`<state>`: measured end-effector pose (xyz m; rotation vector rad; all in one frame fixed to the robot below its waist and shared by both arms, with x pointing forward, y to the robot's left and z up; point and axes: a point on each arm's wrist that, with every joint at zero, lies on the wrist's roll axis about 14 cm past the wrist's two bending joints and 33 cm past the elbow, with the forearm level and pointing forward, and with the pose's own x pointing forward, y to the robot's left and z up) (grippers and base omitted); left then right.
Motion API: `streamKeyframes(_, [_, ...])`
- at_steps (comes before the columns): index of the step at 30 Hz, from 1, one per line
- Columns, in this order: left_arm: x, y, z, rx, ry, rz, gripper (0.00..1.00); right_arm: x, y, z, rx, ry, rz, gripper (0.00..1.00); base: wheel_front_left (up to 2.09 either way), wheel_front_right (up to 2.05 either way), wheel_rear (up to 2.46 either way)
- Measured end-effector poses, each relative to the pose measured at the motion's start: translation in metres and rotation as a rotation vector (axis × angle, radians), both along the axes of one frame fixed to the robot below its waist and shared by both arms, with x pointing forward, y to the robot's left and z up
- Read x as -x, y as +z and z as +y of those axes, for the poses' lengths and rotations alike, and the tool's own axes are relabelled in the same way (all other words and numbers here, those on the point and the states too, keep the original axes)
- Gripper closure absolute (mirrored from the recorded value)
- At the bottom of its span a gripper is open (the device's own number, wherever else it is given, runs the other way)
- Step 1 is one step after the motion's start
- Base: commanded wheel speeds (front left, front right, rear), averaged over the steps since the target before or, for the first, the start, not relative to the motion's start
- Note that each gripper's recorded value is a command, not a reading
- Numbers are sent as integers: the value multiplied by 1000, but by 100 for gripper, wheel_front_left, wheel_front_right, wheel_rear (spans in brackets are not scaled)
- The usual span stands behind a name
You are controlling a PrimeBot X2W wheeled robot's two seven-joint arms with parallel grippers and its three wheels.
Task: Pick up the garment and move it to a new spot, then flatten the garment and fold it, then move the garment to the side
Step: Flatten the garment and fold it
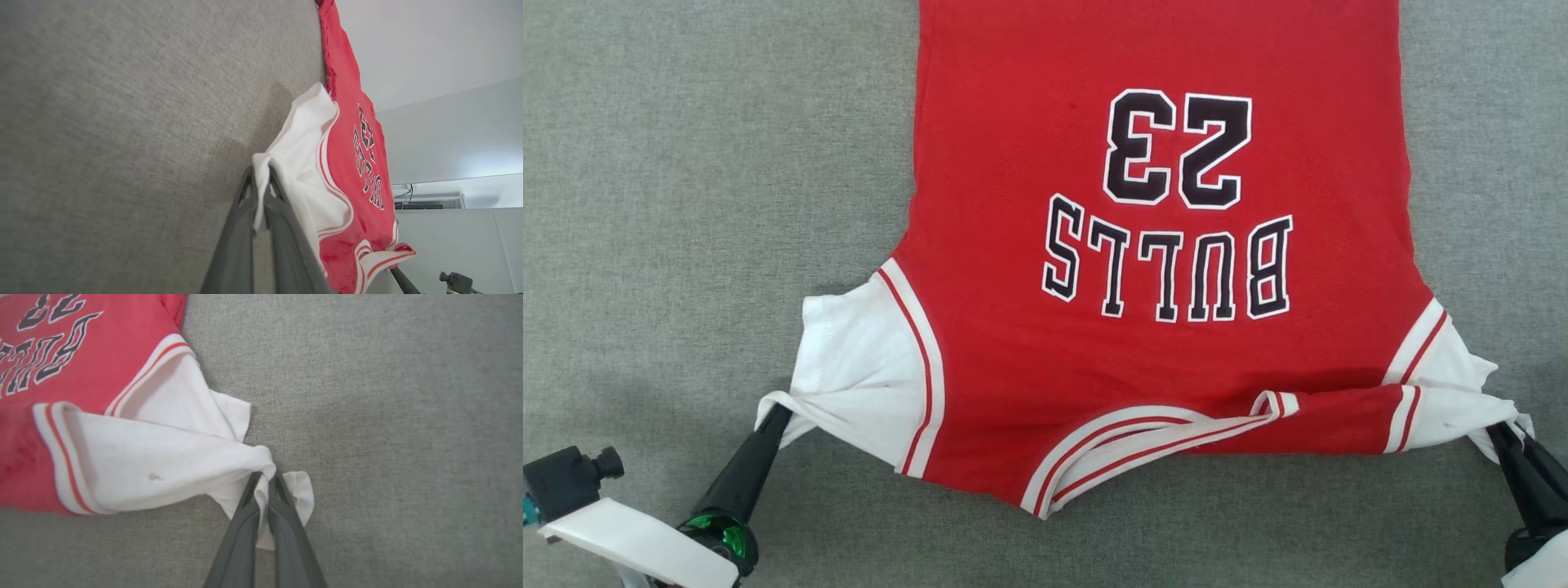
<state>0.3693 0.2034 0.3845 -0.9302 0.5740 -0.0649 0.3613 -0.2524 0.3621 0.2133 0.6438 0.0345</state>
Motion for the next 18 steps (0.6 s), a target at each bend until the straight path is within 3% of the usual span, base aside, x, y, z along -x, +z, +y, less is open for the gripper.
streamKeyframes(1, [0, 0, -1, 0, -4, -2, 100, 0, 0, 1, 8, 10, 1, 100, 0, 0, 0])
streamKeyframes(2, [0, 1, -2, -3, -8, -6, 100, 0, 1, 0, 23, 24, 1, 87, 0, 0, 0])
streamKeyframes(3, [0, 1, -2, -9, -12, -11, 100, 0, 1, 0, 42, 38, -1, 67, 0, 0, 0])
streamKeyframes(4, [1, 2, -4, -12, -17, -14, 100, -1, 3, 0, 54, 47, -6, 39, 0, 0, 0])
streamKeyframes(5, [1, 2, -5, -15, -22, -19, 100, -2, 5, 0, 56, 45, -17, 0, 0, 0, 0])
streamKeyframes(8, [2, 4, -9, -28, -43, -34, 100, -10, 20, -2, 74, 35, -75, 0, 0, 0, 0])
streamKeyframes(10, [0, 12, -18, -34, -86, -72, 100, -31, 65, -26, 182, 31, -166, 0, 0, 0, 0])
streamKeyframes(14, [-6, 20, -26, -35, -123, -109, 100, -69, 105, -38, 250, 29, -256, 0, 0, 0, 0])
streamKeyframes(15, [-6, 20, -26, -35, -123, -109, 100, -69, 105, -38, 250, 29, -256, 0, 0, 0, 0])
streamKeyframes(18, [-10, 24, -33, -51, -176, -135, 100, -115, 116, -28, 308, 88, -248, 0, 0, 0, 0])
